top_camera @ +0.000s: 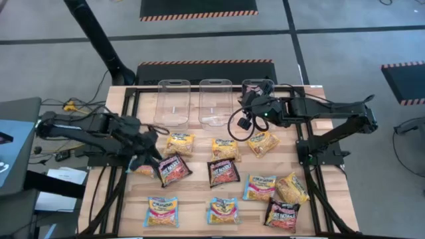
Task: Sort Maruchan noodles
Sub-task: Put the blue noodle pack into the middle transparent bin
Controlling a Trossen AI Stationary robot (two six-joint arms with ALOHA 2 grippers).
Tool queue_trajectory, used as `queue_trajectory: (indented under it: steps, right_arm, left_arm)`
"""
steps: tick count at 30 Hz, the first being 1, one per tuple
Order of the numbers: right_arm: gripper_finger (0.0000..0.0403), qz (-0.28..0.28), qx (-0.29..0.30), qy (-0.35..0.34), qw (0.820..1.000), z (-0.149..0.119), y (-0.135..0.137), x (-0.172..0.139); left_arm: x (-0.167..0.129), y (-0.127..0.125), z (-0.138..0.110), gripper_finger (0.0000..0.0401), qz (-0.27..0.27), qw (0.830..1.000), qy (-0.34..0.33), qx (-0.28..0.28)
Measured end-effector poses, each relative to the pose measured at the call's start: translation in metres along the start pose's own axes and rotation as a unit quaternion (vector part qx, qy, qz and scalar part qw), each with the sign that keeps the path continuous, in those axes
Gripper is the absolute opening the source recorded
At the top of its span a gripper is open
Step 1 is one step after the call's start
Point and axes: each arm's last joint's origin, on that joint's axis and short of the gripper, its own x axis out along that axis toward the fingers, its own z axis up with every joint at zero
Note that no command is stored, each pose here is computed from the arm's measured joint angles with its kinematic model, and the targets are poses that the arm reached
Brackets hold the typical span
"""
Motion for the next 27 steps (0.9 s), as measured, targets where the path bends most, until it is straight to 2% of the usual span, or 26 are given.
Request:
queue_trajectory:
  steps: [12,27]
  right_arm:
    - [0.0094,0.005,-0.003,-0.001,1.0,0.0,0.003,-0.002]
    - [0.0094,0.006,-0.004,0.025,1.0,-0.006,0.003,-0.002]
  left_arm:
    - [0.052,-0.009,-0.008,0.0163,0.007,0.994,0.107,-0.015]
    - [0.122,-0.01,-0.021,0.0163,0.03,0.982,0.18,-0.041]
